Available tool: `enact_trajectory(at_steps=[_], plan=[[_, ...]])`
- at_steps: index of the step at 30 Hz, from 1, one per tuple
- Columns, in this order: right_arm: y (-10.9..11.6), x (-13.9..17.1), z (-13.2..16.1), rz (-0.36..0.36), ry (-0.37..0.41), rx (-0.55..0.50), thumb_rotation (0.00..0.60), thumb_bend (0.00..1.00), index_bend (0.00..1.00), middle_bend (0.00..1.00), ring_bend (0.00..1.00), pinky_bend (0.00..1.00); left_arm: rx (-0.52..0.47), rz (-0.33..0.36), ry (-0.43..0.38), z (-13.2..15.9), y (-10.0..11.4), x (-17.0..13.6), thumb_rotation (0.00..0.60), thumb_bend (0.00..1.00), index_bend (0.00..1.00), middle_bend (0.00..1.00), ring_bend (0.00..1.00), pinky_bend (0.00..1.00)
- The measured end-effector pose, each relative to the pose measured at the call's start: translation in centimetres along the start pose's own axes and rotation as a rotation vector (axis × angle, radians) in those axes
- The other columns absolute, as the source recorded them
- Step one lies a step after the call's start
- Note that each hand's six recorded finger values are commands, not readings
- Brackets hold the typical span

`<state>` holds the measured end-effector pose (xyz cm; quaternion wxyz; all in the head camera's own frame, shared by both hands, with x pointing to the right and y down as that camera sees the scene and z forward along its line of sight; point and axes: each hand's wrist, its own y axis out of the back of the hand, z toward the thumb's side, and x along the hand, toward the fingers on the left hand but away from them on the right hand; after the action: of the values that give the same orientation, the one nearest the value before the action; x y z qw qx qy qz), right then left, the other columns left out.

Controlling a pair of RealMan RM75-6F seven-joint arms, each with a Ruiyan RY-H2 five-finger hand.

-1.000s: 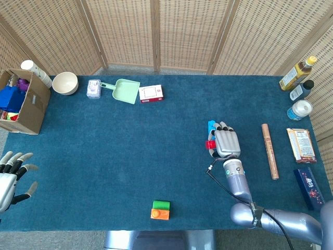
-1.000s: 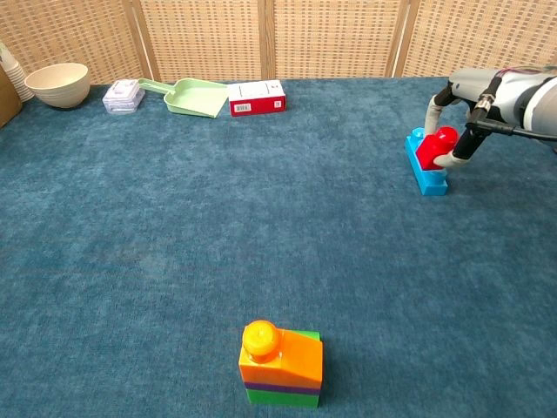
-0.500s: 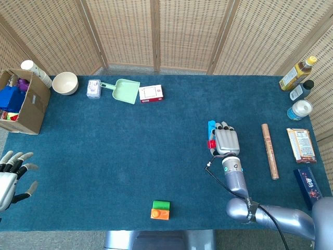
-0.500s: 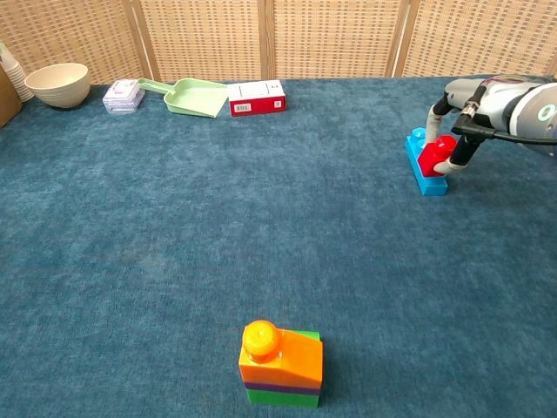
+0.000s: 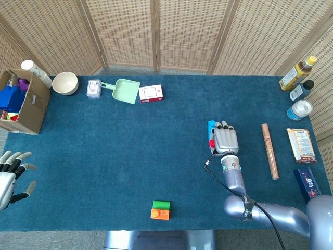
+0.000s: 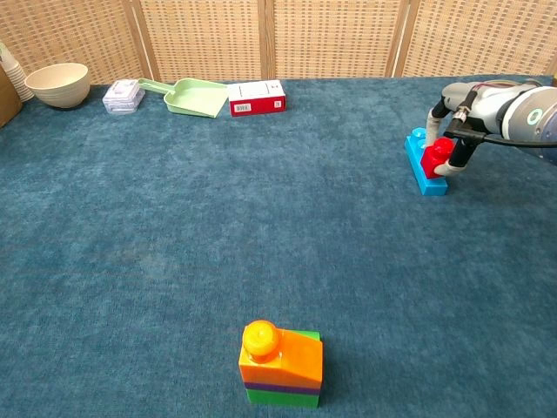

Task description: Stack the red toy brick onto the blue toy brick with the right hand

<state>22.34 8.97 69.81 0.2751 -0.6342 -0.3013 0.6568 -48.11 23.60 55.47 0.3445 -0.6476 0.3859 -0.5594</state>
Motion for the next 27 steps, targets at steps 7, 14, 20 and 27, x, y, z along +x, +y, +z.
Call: enact_trajectory(at_steps=[7, 14, 20, 27], plan=[[0.1, -0.1, -0.4, 0.003, -0.014, 0.008, 0.600, 0.26, 0.52, 0.18, 0.11, 0.21, 0.000, -0.003, 0.000, 0.0, -0.1, 0.0, 0.570, 0.41, 0.37, 0.18, 0.14, 0.00], [0.0, -0.4, -0.9, 0.013, -0.027, 0.010, 0.600, 0.26, 0.52, 0.18, 0.11, 0.21, -0.001, -0.001, 0.000, 0.1, -0.1, 0.0, 0.571, 0.41, 0.37, 0.18, 0.14, 0.00], [0.0, -0.7, -1.2, 0.024, -0.035, 0.014, 0.600, 0.26, 0.52, 0.18, 0.11, 0.21, 0.000, -0.005, 0.003, 0.1, -0.2, -0.1, 0.569, 0.41, 0.37, 0.18, 0.14, 0.00], [0.0, -1.1, -1.4, 0.045, -0.043, 0.028, 0.600, 0.26, 0.52, 0.18, 0.11, 0.21, 0.002, -0.004, 0.002, 0.1, -0.1, -0.2, 0.569, 0.41, 0.37, 0.18, 0.14, 0.00]])
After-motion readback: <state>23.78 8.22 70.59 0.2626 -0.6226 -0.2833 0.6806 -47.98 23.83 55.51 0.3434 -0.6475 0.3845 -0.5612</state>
